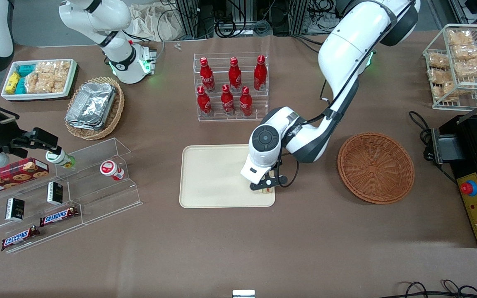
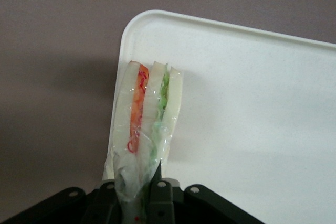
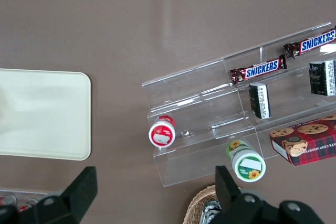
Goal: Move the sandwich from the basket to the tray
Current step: 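Lower the sandwich onto the tray and open the left gripper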
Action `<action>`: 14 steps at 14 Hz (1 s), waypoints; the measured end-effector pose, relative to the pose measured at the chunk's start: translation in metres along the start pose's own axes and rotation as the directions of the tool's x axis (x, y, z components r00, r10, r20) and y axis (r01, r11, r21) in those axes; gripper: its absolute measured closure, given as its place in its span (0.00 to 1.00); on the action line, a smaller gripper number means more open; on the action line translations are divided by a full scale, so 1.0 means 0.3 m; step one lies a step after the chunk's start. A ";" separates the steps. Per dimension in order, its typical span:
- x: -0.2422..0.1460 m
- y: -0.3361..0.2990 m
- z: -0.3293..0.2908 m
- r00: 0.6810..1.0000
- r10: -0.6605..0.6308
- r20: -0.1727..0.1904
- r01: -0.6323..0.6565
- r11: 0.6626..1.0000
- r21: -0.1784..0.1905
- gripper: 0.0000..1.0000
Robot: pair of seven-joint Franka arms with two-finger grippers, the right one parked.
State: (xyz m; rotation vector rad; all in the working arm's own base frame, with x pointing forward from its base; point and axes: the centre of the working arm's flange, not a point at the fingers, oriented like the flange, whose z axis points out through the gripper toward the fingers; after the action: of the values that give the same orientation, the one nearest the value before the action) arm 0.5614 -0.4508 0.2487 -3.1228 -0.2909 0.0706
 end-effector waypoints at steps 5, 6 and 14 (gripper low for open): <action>-0.038 0.043 0.083 0.999 0.032 0.002 -0.032 0.999 -0.006 0.70; -0.044 0.050 0.080 0.999 0.037 0.000 -0.037 0.999 -0.006 0.59; -0.024 0.056 0.045 0.999 0.039 -0.026 -0.040 0.999 -0.014 0.00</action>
State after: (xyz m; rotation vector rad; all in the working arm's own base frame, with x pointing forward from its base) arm 0.5567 -0.4686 0.2353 -3.1418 -0.2307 0.0290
